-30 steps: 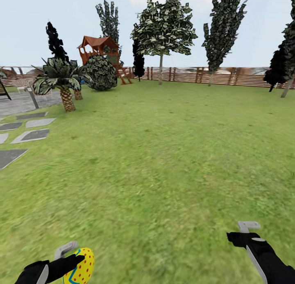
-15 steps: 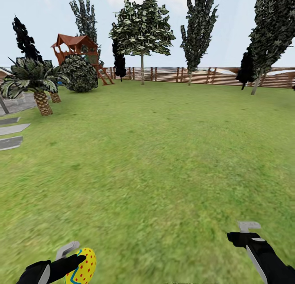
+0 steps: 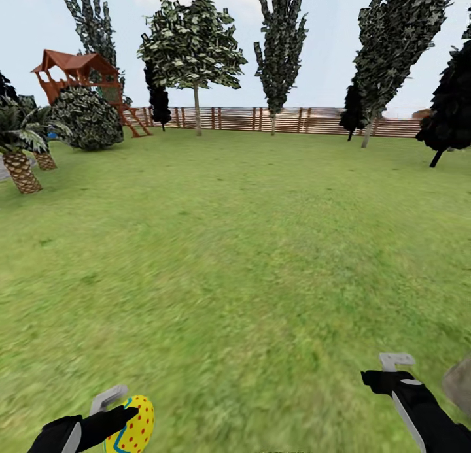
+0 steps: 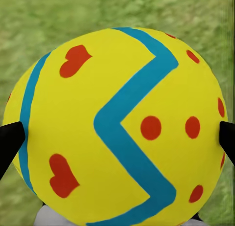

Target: Take the three Easter eggs out of the wicker basket on the lawn in the garden, then place them on the lawn next to a single tree (choose any tree) so that all three eggs are next to the same tree and none are left in the basket.

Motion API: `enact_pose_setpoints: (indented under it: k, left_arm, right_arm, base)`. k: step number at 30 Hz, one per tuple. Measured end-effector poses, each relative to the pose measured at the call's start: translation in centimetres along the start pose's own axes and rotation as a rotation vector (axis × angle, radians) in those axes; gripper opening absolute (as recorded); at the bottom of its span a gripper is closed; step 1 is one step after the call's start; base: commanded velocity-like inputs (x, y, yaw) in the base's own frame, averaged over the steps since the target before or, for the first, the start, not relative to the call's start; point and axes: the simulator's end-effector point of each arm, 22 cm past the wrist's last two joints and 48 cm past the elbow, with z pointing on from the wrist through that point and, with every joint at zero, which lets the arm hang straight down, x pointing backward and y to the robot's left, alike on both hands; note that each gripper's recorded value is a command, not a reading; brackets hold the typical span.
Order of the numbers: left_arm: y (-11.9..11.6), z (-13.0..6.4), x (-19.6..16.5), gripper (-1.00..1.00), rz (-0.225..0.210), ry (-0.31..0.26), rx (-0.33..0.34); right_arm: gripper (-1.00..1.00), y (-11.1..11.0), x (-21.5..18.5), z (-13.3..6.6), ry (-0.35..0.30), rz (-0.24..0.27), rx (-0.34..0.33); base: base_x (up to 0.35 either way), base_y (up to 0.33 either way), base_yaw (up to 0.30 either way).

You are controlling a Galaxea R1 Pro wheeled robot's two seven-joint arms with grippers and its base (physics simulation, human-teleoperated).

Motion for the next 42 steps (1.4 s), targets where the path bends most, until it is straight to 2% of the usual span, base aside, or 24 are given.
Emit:
enact_pose_setpoints:
  k: [8,13,42]
  left_arm:
    - [-0.1,-0.8,0.0,-1.0,0.0,0.002,-0.009]
    - [0.3,-1.0,1.3,-1.0,-0.01,0.031,-0.024]
    - [-0.2,-3.6,1.4,-1.0,-0.011,0.034,-0.023]
  right_arm:
    - [1.0,0.0,-0.3,-0.8,0.0,-0.005,-0.002]
    - [1.0,-0.2,-0.5,-1.2,0.001,-0.005,-0.002]
    - [1.0,-0.2,-0.9,-3.7,0.007,-0.007,-0.011]
  base:
    - [0.0,0.0,-0.16]
    - [0.0,0.0,-0.279]
    - [0.0,0.0,-0.275]
